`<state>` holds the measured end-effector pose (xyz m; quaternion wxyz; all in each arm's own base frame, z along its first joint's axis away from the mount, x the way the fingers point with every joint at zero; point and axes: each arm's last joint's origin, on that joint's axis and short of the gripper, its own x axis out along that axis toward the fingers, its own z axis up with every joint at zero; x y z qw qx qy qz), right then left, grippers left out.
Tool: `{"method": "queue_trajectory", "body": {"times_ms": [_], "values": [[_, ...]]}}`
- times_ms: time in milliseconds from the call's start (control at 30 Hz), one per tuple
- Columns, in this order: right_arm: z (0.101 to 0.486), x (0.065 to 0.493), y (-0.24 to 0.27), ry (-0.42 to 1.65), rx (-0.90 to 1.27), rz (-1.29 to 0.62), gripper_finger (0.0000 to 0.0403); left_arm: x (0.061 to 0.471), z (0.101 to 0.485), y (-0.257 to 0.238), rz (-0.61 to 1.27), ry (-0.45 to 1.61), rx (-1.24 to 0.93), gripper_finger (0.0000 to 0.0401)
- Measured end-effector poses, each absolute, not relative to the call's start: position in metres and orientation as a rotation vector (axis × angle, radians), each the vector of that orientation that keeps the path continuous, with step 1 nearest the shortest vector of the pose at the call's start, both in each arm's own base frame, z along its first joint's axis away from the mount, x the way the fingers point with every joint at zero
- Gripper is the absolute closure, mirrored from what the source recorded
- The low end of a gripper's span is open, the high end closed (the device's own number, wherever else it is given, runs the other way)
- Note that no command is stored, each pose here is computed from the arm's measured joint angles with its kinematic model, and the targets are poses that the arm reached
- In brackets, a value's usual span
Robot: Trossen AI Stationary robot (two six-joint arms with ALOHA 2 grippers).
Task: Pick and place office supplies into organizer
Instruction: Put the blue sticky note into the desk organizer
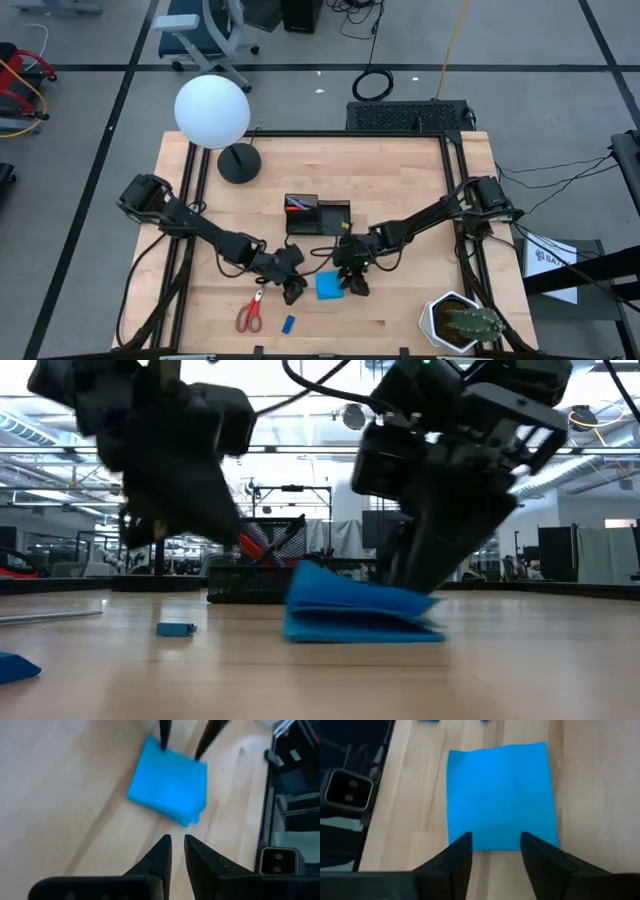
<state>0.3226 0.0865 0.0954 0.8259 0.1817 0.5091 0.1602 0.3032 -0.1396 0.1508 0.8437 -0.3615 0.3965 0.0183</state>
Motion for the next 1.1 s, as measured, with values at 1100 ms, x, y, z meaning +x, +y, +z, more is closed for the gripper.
{"method": "queue_trajectory", "body": {"times_ms": [1100], "values": [[0.15, 0.31, 0.066, 1.065, 1.162, -0.024, 0.023, 0.339, 0.126, -0.123, 0.038, 0.647, -0.776, 0.0345]]}}
